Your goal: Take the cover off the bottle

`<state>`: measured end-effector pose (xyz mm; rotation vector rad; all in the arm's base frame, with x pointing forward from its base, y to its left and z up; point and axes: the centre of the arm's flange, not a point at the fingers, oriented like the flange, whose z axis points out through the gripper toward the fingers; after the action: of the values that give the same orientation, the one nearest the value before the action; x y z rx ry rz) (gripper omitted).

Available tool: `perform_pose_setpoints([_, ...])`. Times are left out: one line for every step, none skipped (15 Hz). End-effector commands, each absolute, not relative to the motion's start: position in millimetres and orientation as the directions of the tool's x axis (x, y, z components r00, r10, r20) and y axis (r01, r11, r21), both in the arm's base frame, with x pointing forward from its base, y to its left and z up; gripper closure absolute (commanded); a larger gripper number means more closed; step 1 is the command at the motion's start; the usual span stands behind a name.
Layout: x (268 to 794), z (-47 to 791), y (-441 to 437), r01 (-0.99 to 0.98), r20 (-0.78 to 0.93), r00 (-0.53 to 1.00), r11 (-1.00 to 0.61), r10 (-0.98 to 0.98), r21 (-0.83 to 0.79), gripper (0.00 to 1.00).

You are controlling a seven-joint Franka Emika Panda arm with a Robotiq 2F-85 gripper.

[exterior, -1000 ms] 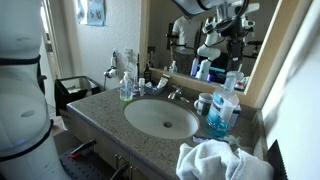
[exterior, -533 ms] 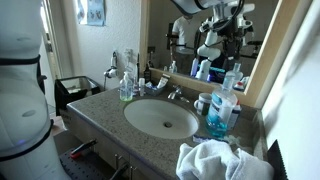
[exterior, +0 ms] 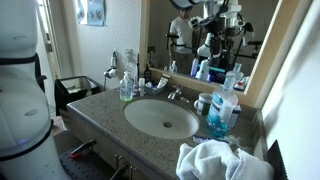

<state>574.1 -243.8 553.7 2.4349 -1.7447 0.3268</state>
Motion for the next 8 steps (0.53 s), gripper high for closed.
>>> perform_pose_setpoints([531, 548, -209, -0.952, 0.209, 0.3, -0.308, -0.931, -0.005, 0.8])
perform_pose_setpoints([521, 542, -200, -0.954, 0.204, 0.294, -0.301, -0.934, -0.003, 0.8])
perform_pose_setpoints([510, 536, -191, -0.957, 0.198, 0.284, -0.29, -0.938, 0.001, 0.8])
perform_pose_setpoints([498, 526, -181, -0.962, 0.19, 0.269, -0.273, -0.944, 0.008, 0.8])
perform_pose_setpoints([488, 519, -171, -0.965, 0.181, 0.258, -0.26, -0.949, 0.013, 0.8])
perform_pose_setpoints([475, 507, -161, -0.97, 0.175, 0.243, -0.242, -0.954, 0.027, 0.8])
perform_pose_setpoints([465, 498, -152, -0.974, 0.177, 0.227, -0.223, -0.958, 0.041, 0.8])
perform_pose_setpoints([453, 488, -144, -0.978, 0.176, 0.209, -0.204, -0.962, 0.045, 0.8])
